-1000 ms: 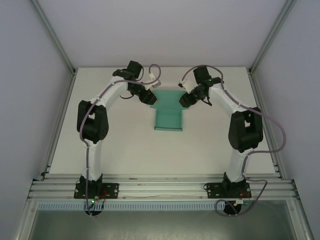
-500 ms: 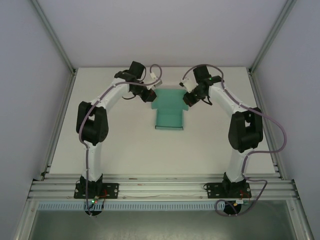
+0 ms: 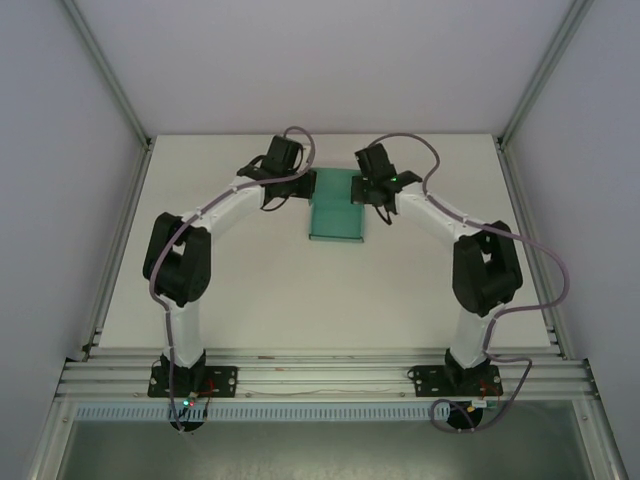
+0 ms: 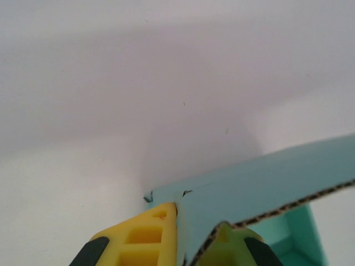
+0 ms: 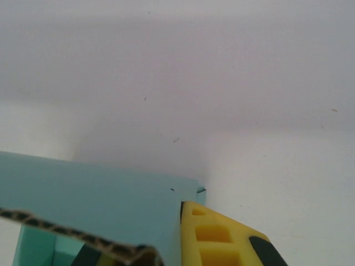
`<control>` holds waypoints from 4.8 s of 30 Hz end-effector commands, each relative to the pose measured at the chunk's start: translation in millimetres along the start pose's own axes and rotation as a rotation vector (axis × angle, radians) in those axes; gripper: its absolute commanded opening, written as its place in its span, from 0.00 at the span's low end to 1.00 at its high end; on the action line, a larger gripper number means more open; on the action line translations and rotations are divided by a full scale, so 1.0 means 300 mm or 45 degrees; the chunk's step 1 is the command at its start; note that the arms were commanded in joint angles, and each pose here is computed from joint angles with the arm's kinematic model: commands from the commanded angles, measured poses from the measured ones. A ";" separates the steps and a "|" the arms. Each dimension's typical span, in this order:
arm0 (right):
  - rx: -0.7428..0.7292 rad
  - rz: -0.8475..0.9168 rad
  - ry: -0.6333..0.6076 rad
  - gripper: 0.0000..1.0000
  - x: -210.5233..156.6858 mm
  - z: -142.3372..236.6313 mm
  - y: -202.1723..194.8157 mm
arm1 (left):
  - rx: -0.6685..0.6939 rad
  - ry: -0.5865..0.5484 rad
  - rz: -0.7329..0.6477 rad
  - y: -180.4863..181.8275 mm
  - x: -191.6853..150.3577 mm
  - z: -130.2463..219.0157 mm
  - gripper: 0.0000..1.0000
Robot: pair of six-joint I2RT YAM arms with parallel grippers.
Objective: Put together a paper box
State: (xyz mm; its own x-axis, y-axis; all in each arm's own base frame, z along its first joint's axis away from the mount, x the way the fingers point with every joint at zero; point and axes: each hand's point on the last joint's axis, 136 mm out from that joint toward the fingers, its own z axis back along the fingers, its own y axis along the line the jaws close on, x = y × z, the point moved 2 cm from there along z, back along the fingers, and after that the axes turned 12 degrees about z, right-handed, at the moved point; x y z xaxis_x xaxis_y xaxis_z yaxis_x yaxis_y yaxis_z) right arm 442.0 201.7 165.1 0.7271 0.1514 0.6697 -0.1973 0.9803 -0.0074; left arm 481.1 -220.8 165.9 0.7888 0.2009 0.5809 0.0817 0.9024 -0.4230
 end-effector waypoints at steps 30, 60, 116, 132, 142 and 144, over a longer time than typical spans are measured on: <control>-0.082 -0.010 -0.417 0.00 -0.165 -0.097 0.134 | -0.111 -0.081 0.242 0.006 -0.300 -0.061 0.05; -0.123 0.406 -0.358 0.02 -0.348 -0.131 0.163 | 0.089 -0.258 0.311 0.102 -0.076 0.330 1.00; 0.351 -0.470 -0.127 1.00 -0.271 0.004 -0.016 | -0.343 0.282 0.767 0.331 -0.370 -0.168 0.15; 0.861 -0.609 0.006 0.95 -0.172 -0.121 0.146 | -0.409 0.290 0.816 0.356 -0.397 -0.162 0.14; 0.986 -0.608 -0.061 0.89 -0.142 -0.061 0.173 | -0.416 0.288 0.799 0.349 -0.384 -0.157 0.14; 1.015 -0.611 -0.074 0.89 -0.136 -0.051 0.178 | -0.424 0.278 0.791 0.341 -0.369 -0.152 0.15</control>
State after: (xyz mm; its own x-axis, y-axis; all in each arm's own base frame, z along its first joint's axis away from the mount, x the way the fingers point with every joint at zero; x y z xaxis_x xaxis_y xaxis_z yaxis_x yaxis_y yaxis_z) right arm 423.4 237.3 119.5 0.8048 -0.2960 0.5145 -0.2540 0.6116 0.7492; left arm 449.0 -160.1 56.6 0.8238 0.5565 0.1081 -0.1878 0.4478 -0.8742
